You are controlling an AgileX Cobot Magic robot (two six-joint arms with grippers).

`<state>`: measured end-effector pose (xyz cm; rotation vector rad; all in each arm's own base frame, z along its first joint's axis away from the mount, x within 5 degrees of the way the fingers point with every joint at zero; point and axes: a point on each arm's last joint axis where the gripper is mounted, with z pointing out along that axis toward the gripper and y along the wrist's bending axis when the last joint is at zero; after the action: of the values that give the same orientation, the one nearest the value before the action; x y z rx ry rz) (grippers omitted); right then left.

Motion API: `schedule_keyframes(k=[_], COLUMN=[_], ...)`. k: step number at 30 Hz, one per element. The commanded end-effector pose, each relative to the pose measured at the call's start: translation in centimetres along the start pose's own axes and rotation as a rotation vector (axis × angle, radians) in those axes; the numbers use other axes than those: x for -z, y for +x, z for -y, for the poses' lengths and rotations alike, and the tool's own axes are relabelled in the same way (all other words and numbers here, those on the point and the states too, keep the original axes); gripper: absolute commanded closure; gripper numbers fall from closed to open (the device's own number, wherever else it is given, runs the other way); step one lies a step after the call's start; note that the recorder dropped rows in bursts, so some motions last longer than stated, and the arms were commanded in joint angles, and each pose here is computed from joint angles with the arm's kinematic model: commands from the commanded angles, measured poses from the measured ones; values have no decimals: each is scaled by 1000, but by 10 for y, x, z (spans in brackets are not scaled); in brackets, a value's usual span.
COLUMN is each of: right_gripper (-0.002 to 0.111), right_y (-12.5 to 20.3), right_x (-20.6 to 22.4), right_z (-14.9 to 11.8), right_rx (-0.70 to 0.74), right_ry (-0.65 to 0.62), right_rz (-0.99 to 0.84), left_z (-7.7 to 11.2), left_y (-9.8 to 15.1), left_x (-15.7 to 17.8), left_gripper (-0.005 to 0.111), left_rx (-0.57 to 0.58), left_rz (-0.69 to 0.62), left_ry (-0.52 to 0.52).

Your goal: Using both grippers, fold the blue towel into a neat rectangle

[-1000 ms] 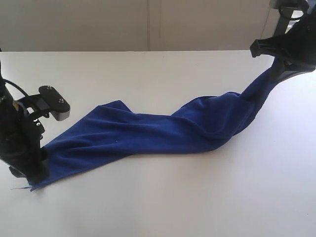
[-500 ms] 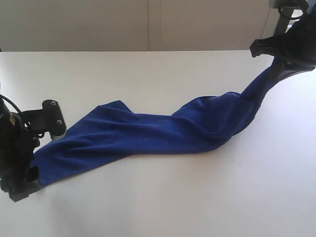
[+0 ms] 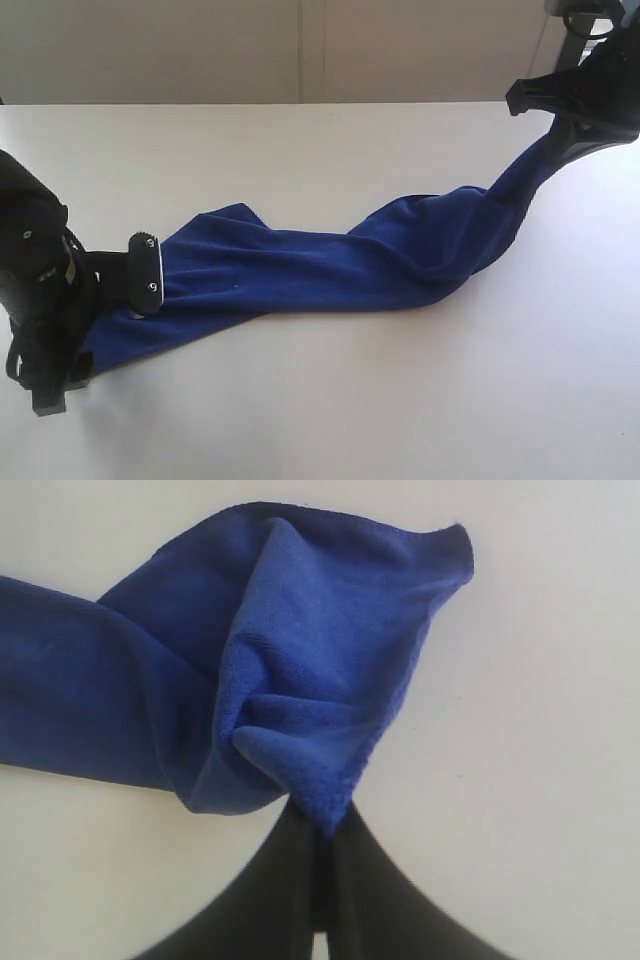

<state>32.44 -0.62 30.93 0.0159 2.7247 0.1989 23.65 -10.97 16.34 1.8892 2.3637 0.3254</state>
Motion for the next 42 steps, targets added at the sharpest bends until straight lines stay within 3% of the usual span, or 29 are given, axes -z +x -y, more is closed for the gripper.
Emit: schedule_keyframes(k=[1, 13, 15, 21, 25, 30, 42], right_gripper=[108, 108, 108, 108, 108, 108, 108], right_y=[0, 0, 0, 0, 0, 3, 33], right_x=[2, 2, 2, 2, 3, 23, 105], right_z=[2, 2, 2, 2, 1, -2, 10], right_rx=[8, 8, 8, 8, 5, 14, -8], right_ry=[2, 1, 1, 1, 2, 3, 100], right_rz=[14, 11, 11, 11, 16, 67, 232], left_z=[4, 2, 2, -2, -4, -21, -10], left_y=[-3, -5, -4, -1, 2, 13, 51], left_x=[-9, -18, -18, -18, -14, 23, 119], left_gripper=[35, 50, 61, 107, 107, 107, 107], left_rx=[3, -31, -43, 4, 10, 164, 313], left_rz=[-14, -26, -39, -73, -97, -136, 103], left_ry=[26, 14, 10, -29, -48, -215, -468])
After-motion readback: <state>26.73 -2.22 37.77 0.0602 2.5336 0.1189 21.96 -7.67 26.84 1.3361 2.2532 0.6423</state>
